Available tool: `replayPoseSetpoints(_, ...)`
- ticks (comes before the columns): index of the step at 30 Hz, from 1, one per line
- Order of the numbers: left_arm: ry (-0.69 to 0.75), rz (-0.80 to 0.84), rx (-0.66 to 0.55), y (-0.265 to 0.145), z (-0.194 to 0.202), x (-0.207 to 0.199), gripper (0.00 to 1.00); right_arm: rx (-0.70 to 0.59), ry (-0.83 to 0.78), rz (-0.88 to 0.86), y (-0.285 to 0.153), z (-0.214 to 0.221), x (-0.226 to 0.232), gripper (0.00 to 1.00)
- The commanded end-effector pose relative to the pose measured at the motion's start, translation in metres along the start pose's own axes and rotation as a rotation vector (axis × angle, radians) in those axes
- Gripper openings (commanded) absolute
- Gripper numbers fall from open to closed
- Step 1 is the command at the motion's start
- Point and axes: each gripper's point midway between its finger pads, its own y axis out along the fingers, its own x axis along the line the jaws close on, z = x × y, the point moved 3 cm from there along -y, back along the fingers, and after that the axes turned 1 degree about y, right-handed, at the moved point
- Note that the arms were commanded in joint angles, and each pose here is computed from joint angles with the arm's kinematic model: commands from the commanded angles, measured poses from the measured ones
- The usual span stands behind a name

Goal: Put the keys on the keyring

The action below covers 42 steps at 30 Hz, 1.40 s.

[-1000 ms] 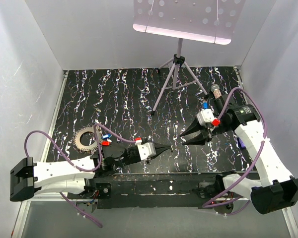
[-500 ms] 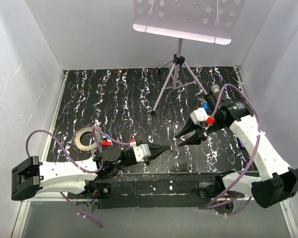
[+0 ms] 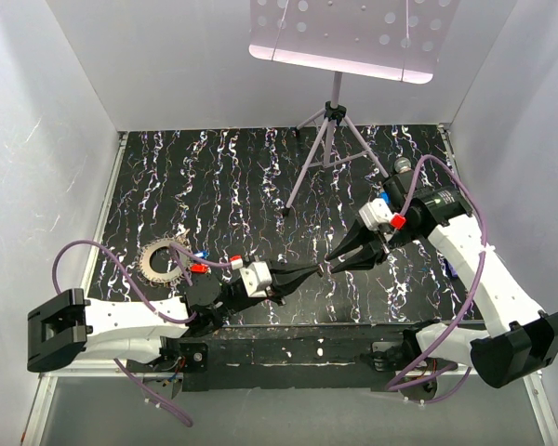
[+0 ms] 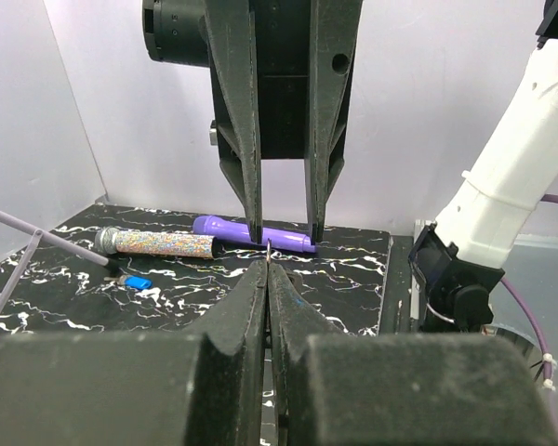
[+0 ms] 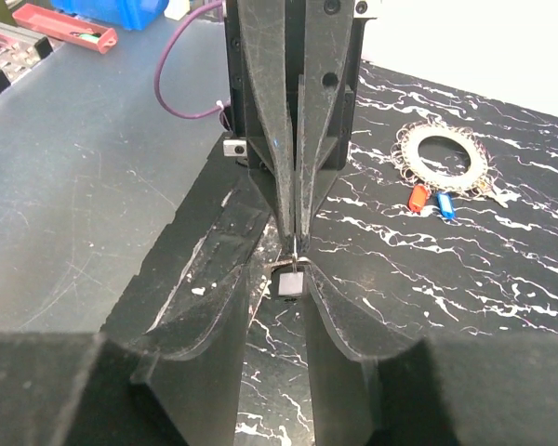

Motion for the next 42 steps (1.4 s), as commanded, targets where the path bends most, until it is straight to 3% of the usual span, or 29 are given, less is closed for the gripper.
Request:
replayPoseSetpoints(1,-0.024,-0.020,-0.049,0.0032,-0.0082,0.0015,0.00,-0.061,0.241,-0.041,0.0024,-0.0171,0.0289,0.37)
replayPoseSetpoints(9,-0.031,-0.018,-0.060,0.0055,-0.0108,0.0008,0.00,-0.068,0.246,-0.052,0.0045,-0.0168,0.0304,0.35)
replayPoseSetpoints(20,-0.037,-0.015,-0.066,0.0066,-0.0114,0.0001,0.00,-0.075,0.257,-0.057,0.0056,-0.0177,0.0277,0.24)
replayPoseSetpoints(32,-0.048,-0.006,-0.075,0.0090,-0.0123,-0.0016,0.00,-0.073,0.264,-0.068,0.0075,-0.0169,0.0258,0.27)
replayPoseSetpoints(42,-0.051,-0.006,-0.086,0.0078,-0.0143,-0.0017,0.00,-0.052,0.254,-0.064,0.0069,-0.0142,0.0253,0.19)
